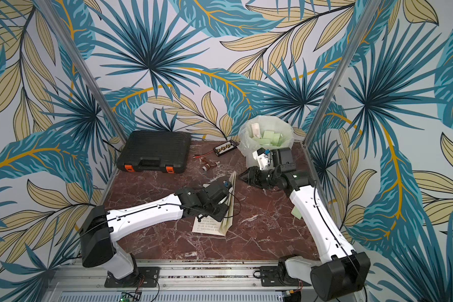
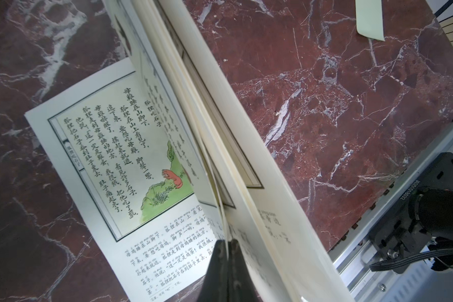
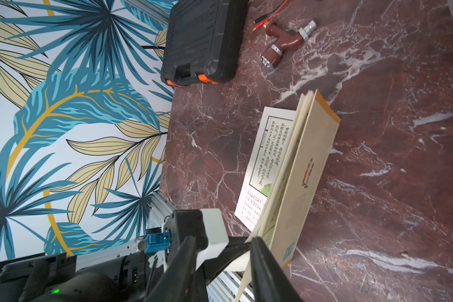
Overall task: Peel off the used sticky note
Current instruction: Adjust the book at the center of the board.
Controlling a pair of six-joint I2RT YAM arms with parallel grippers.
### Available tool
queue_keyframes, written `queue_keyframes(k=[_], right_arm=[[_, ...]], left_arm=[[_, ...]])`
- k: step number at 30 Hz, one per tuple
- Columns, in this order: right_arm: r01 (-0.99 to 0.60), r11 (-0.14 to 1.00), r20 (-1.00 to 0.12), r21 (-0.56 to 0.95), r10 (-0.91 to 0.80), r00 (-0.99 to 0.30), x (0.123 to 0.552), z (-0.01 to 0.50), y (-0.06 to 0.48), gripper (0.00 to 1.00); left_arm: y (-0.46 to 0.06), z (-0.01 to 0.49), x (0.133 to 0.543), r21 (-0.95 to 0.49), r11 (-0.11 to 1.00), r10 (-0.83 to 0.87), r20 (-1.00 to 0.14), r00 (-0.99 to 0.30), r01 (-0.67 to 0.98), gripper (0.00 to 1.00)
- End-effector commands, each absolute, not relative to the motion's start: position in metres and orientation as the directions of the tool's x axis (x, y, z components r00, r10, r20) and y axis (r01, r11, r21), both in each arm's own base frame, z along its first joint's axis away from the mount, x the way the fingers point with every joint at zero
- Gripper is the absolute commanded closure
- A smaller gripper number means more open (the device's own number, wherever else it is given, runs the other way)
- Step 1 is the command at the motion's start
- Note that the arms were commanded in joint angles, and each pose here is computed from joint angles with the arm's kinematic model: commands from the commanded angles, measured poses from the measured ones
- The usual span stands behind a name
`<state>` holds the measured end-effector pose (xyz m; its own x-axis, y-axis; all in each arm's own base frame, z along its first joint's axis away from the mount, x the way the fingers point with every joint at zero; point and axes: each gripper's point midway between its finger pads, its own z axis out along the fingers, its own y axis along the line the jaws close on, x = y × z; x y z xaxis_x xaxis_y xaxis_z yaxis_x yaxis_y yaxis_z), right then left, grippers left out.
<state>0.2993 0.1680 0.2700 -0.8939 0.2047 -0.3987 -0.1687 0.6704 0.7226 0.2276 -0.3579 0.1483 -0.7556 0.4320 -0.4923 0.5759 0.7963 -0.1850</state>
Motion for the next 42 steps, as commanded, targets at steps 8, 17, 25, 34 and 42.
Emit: queue_keyframes(k=[8, 17, 25, 34, 42], right_arm=[[-0.134, 0.534, -0.297, 0.835, 0.233, -0.926, 0.282, 0.241, 0.201, 0.7], [-0.107, 0.47, -0.251, 0.876, 0.255, -0.934, 0.264, 0.238, 0.213, 0.72], [-0.06, 0.426, -0.196, 0.903, 0.284, -0.939, 0.261, 0.222, 0.221, 0.72], [0.016, 0.457, -0.152, 0.89, 0.329, -0.932, 0.269, 0.198, 0.218, 0.74], [0.088, 0.571, -0.133, 0.816, 0.335, -0.933, 0.269, 0.15, 0.205, 0.74]], left_arm=[[-0.375, 0.163, 0.231, -0.23, 0.77, 0.415, -0.526, -0.742, 0.594, 1.0], [-0.39, 0.156, 0.232, -0.279, 0.756, 0.403, -0.514, -0.757, 0.592, 1.0], [-0.398, 0.159, 0.233, -0.298, 0.743, 0.397, -0.525, -0.753, 0.599, 1.0], [-0.403, 0.153, 0.23, -0.312, 0.737, 0.4, -0.514, -0.759, 0.6, 1.0], [-0.402, 0.148, 0.229, -0.307, 0.739, 0.405, -0.509, -0.759, 0.6, 1.0]])
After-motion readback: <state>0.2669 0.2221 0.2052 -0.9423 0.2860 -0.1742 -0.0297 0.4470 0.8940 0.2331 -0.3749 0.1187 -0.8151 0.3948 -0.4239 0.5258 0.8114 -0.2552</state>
